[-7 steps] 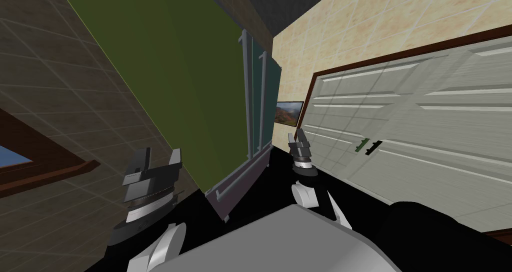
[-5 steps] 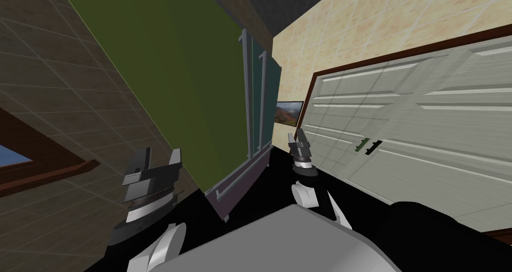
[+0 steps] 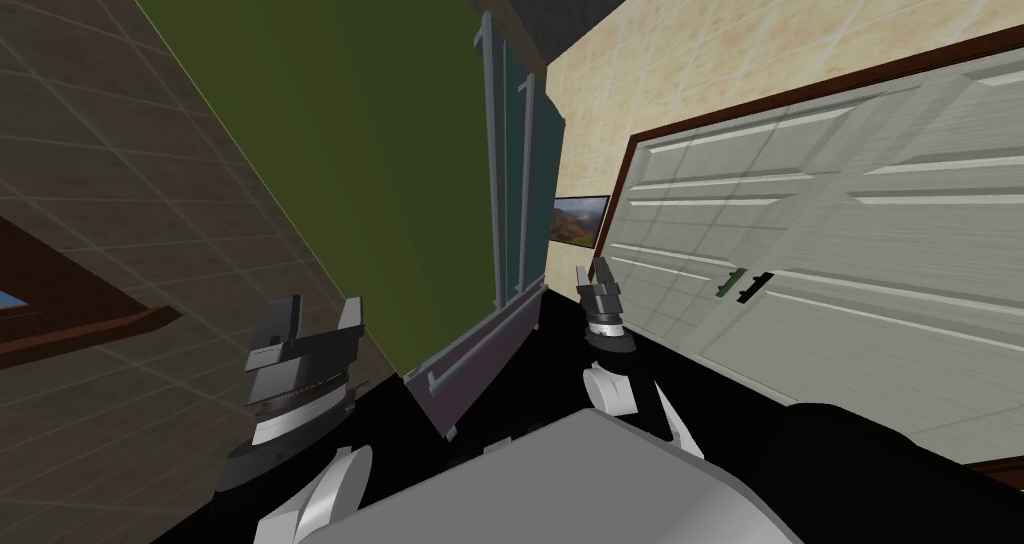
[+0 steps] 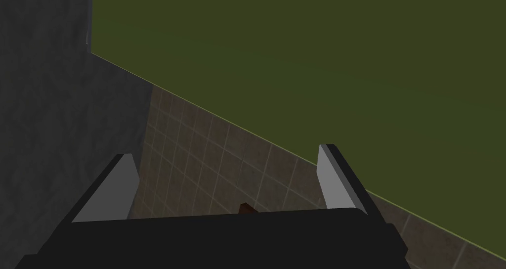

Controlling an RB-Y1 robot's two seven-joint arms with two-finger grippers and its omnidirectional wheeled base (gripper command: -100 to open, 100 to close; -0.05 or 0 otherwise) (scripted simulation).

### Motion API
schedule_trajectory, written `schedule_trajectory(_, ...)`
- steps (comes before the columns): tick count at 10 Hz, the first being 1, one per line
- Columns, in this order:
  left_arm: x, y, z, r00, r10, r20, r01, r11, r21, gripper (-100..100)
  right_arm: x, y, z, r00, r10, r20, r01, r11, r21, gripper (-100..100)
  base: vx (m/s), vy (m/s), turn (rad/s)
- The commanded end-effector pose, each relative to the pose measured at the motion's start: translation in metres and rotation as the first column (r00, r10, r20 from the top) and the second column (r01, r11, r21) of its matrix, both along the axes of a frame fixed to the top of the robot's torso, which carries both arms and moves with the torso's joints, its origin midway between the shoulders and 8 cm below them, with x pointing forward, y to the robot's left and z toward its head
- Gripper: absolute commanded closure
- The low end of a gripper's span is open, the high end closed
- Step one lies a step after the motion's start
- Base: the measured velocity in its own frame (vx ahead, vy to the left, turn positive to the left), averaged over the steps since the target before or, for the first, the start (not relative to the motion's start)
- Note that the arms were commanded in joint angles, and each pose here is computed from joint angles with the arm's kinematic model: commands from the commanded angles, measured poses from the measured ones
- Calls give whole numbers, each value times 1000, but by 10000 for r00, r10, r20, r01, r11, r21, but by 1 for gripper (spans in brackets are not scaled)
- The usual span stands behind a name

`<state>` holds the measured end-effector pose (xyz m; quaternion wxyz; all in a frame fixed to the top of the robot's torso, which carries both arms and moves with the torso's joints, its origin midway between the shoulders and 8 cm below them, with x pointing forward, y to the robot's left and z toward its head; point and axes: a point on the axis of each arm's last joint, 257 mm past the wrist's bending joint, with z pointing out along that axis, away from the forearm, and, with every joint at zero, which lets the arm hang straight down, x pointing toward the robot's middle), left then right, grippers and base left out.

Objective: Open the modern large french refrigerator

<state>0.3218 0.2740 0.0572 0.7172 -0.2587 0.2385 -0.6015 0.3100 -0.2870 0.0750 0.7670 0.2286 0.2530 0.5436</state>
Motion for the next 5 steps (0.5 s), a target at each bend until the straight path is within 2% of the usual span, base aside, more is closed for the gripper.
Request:
schedule_trajectory(1, 0, 0, 0, 10000, 0, 0, 0, 10000, 0, 0, 0, 0, 0, 10000, 0, 0, 0, 10000, 0, 0, 0, 0, 0)
schedule_trajectory(2, 0, 0, 0, 10000, 0, 0, 0, 10000, 0, 0, 0, 0, 0, 10000, 0, 0, 0, 10000, 0, 0, 0, 0, 0)
schedule_trajectory(3, 2, -2, -3, 9998, -156, -92, 158, 9996, 227, -100, 0, 0, 0, 10000, 0, 1, 0, 10000, 0, 0, 7, -11, -49)
schedule_trajectory(5, 5, -3, -10, 9990, -360, -252, 371, 9982, 462, -100, 0, 0, 0, 10000, 0, -6, 0, 10000, 2, 0, 5, -29, -70)
